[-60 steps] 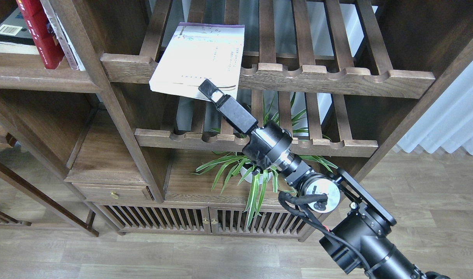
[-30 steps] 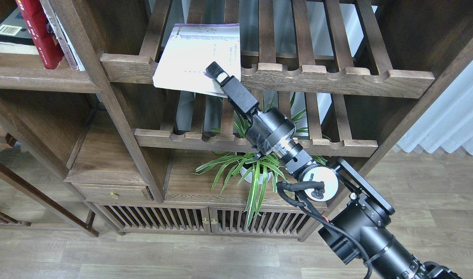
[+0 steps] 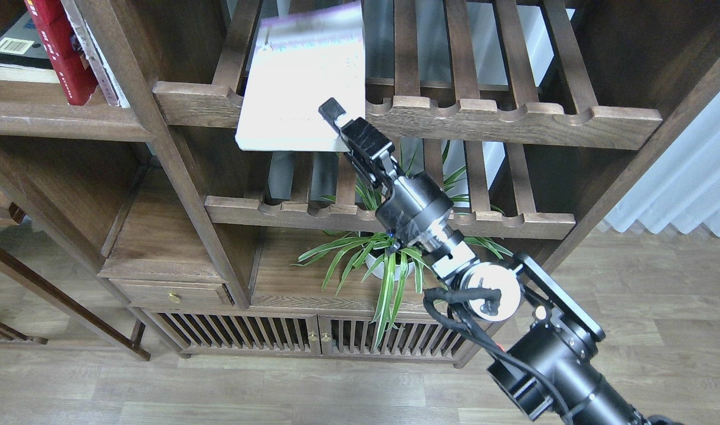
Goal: Organize books on shelf
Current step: 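Pull the white book off the upper shelf with the right gripper, then hold the white book with both grippers below the shelf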
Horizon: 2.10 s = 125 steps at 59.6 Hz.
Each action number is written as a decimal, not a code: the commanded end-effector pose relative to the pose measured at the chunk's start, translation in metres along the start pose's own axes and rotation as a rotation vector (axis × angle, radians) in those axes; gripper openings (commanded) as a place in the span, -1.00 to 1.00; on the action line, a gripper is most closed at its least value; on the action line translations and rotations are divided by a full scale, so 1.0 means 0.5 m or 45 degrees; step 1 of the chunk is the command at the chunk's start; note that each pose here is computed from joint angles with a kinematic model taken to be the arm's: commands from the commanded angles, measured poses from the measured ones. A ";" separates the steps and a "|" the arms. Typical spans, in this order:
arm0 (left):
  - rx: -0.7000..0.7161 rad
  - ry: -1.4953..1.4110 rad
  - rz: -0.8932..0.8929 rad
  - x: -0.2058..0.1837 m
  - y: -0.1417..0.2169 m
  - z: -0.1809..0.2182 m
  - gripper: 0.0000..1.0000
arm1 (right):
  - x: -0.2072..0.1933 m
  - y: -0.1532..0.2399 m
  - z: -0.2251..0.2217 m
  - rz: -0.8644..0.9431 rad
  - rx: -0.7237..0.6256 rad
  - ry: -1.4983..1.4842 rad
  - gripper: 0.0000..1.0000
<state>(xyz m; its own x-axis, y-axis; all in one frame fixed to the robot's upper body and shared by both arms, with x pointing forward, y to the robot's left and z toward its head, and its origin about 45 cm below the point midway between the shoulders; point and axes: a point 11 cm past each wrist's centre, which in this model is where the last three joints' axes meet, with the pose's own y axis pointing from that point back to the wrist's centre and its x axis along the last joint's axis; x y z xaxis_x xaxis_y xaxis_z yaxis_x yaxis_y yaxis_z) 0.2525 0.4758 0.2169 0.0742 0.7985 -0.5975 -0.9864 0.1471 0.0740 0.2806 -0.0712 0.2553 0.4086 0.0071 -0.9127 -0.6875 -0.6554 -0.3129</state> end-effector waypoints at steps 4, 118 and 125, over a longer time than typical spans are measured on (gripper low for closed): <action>0.122 0.312 0.014 -0.005 0.013 -0.120 0.97 | -0.009 0.055 0.075 -0.147 -0.095 -0.094 -0.94; 0.457 0.873 -0.264 -0.290 0.020 -0.443 -0.79 | 0.135 0.272 0.256 0.214 -0.425 -0.208 -0.28; 0.407 0.821 -0.306 -0.288 0.008 -0.388 -0.79 | 0.135 0.274 0.272 0.205 -0.504 -0.099 0.89</action>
<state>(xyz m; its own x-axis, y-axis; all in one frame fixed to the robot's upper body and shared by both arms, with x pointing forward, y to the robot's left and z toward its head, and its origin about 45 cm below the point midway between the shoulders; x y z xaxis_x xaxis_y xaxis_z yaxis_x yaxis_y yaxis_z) 0.1976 0.2303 0.1282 0.0312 0.2119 -0.9768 -0.8393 0.5362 0.0895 0.1367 -0.0618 0.1174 0.1974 -0.0253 -0.9800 -0.4842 -0.8717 -0.0750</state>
